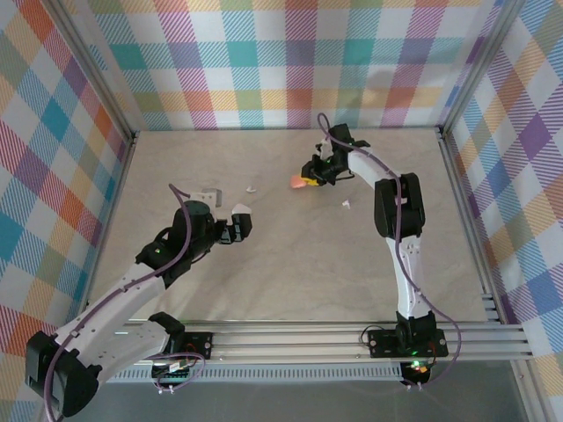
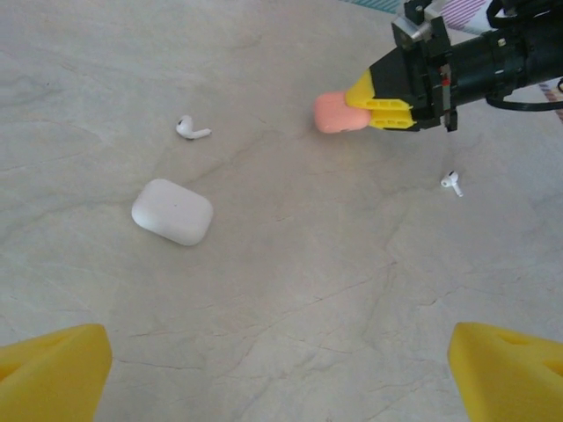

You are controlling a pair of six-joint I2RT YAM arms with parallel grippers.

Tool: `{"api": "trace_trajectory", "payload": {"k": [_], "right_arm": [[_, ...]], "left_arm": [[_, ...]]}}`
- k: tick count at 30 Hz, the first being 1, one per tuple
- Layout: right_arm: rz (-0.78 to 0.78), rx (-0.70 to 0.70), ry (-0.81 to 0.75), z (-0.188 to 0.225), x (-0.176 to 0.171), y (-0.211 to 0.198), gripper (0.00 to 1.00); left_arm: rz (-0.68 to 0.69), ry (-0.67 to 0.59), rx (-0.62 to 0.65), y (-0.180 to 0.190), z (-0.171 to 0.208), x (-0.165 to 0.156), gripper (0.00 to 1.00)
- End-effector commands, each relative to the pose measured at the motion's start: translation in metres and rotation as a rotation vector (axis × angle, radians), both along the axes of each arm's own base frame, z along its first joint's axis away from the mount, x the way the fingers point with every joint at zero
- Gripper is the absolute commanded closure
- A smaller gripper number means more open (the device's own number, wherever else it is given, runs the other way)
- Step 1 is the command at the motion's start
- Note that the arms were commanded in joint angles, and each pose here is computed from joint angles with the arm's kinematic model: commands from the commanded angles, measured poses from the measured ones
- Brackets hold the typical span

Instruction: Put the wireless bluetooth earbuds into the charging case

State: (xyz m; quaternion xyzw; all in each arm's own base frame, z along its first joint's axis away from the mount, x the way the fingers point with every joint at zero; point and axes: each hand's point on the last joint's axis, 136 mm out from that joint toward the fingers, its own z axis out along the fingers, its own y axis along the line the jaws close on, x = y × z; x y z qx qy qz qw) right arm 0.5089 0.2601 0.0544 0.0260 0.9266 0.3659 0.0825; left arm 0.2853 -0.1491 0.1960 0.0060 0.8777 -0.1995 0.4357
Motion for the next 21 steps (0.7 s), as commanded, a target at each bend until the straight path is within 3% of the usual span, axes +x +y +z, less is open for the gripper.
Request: {"api": "trace_trajectory", "payload": {"k": [1, 15, 21], "right_arm": [[0.014, -0.034, 0.027, -0.003, -0.001, -0.007, 0.86], [0.003, -0.089, -0.003, 0.004, 0.007, -0.024, 0.64], [0.012, -0.137, -0.043, 0.020, 0.006, -0.033, 0.59]], "left_arm": [[0.016, 0.022, 0.010, 0.006, -0.012, 0.005, 0.03], [0.152, 0.213, -0.061, 0.023, -0.044, 0.034, 0.09], [0.244, 0.363, -0.044, 0.028, -0.070, 0.047, 0.12]]}}
